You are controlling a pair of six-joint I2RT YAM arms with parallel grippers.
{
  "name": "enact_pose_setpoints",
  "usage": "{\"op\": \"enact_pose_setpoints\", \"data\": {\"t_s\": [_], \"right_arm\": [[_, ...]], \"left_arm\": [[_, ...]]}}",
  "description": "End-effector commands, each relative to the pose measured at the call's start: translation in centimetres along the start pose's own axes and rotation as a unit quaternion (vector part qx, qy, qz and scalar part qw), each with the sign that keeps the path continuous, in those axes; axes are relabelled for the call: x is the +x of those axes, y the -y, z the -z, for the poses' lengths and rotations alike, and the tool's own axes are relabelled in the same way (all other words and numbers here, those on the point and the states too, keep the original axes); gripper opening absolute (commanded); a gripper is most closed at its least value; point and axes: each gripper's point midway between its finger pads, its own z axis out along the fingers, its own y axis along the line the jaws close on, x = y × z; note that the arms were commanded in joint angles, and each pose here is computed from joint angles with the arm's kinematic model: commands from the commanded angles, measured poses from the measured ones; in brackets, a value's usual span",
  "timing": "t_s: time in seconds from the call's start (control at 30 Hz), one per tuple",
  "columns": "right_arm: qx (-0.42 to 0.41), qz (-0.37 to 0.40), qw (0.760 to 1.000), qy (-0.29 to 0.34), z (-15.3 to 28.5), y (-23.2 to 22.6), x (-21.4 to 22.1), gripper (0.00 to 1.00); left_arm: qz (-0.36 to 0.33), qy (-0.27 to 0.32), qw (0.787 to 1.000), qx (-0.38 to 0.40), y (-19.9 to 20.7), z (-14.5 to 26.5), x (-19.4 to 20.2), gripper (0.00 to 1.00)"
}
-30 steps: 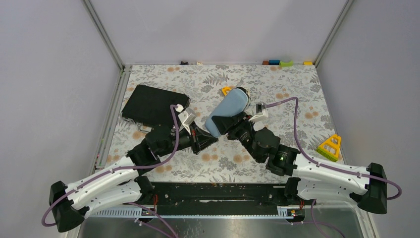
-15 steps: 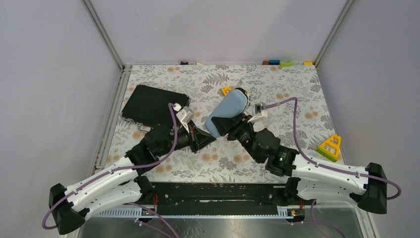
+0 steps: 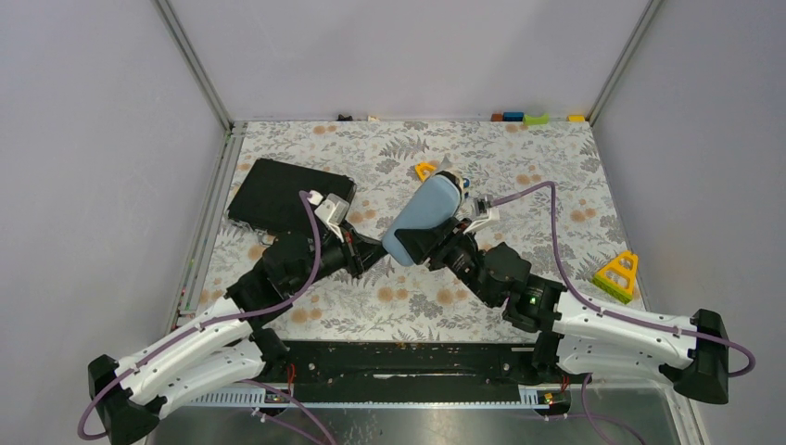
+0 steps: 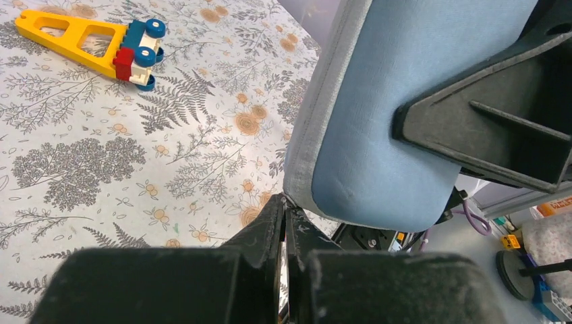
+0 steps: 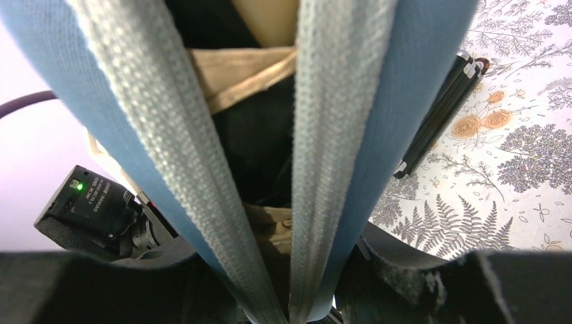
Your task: Open the umbrella
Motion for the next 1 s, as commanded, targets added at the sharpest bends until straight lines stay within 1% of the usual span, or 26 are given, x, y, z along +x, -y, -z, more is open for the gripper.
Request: {"op": "enact_pose_setpoints", "data": {"t_s": [0.0,0.17,0.27,0.33,0.47,0.63,0.73,0.87,0.97], "right_arm": [[-0.080,-0.021,0.997,0.003,1.4,-4.3,-1.8,0.00],[-0.080,-0.017,0.997,-0.002,1.7,-4.0,-1.6,0.00],[-0.080,-0.001,0.997,-0.006,2.0,-4.0,-1.8,0.00],[-0.086,0.016,0.996,-0.019,2.2,-4.1,-1.6,0.00],[-0.094,0.073,0.991,-0.062,3.2,-3.8,-0.8,0.00],[-0.145,0.133,0.972,-0.126,5.3,-4.7,0.6,0.00],[-0.188,0.154,0.955,-0.168,6.8,-5.5,1.9,0.00],[-0.237,0.169,0.933,-0.209,8.6,-6.2,3.2,0.00],[-0.264,0.179,0.919,-0.232,9.6,-6.5,4.1,0.00]], "left_arm": [[-0.005,0.056,0.991,-0.119,-4.5,0.6,-2.6,0.00],[-0.005,0.057,0.991,-0.119,-4.6,0.6,-2.7,0.00],[-0.010,0.057,0.991,-0.124,-4.7,0.8,-2.7,0.00],[-0.021,0.056,0.991,-0.120,-4.6,1.1,-2.8,0.00],[-0.060,0.045,0.996,-0.050,-2.0,1.4,-3.0,0.00],[-0.114,0.033,0.992,0.032,1.4,1.9,-3.7,0.00],[-0.191,0.018,0.976,0.098,3.7,2.7,-3.5,0.00],[-0.237,0.018,0.963,0.126,5.0,3.9,-2.9,0.00],[-0.248,0.030,0.961,0.122,5.0,4.6,-3.3,0.00]]}}
